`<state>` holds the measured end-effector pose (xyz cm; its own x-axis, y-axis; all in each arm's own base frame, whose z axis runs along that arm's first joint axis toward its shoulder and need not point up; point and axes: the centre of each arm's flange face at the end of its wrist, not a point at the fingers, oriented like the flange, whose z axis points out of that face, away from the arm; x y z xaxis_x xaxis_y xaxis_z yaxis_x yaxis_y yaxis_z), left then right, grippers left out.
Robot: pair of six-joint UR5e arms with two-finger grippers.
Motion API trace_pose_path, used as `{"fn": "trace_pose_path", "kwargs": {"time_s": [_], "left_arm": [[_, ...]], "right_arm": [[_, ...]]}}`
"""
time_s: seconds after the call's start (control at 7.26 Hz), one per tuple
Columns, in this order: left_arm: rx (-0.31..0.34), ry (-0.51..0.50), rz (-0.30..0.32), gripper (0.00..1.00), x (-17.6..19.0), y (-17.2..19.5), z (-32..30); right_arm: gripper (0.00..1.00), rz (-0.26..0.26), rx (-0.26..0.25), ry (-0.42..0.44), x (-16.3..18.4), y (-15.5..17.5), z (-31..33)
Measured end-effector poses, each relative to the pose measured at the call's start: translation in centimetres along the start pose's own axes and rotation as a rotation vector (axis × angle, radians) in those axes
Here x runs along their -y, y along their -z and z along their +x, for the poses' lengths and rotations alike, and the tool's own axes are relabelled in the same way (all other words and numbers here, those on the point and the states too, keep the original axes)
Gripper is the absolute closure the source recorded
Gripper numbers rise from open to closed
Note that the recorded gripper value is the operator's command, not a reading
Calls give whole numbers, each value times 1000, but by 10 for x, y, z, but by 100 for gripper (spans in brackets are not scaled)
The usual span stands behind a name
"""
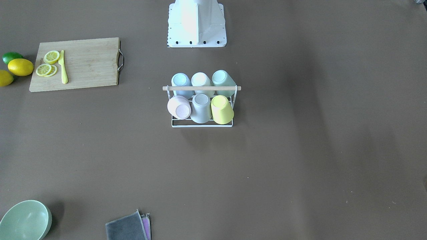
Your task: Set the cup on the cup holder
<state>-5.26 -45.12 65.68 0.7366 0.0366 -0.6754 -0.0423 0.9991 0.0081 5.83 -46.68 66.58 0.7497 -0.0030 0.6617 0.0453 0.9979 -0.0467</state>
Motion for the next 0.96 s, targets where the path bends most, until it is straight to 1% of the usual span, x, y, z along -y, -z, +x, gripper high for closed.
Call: {"fn": "trace_pose_path", "kwargs": {"time_s": [0.41,0.96], "left_arm": [[-37,7,-5,2,-2,-1,1],[-35,7,-6,2,-2,-1,1]], "right_arm": [[0,-5,-2,-18,-5,-3,18],[0,-3,0,-27,-6,-2,22]]}}
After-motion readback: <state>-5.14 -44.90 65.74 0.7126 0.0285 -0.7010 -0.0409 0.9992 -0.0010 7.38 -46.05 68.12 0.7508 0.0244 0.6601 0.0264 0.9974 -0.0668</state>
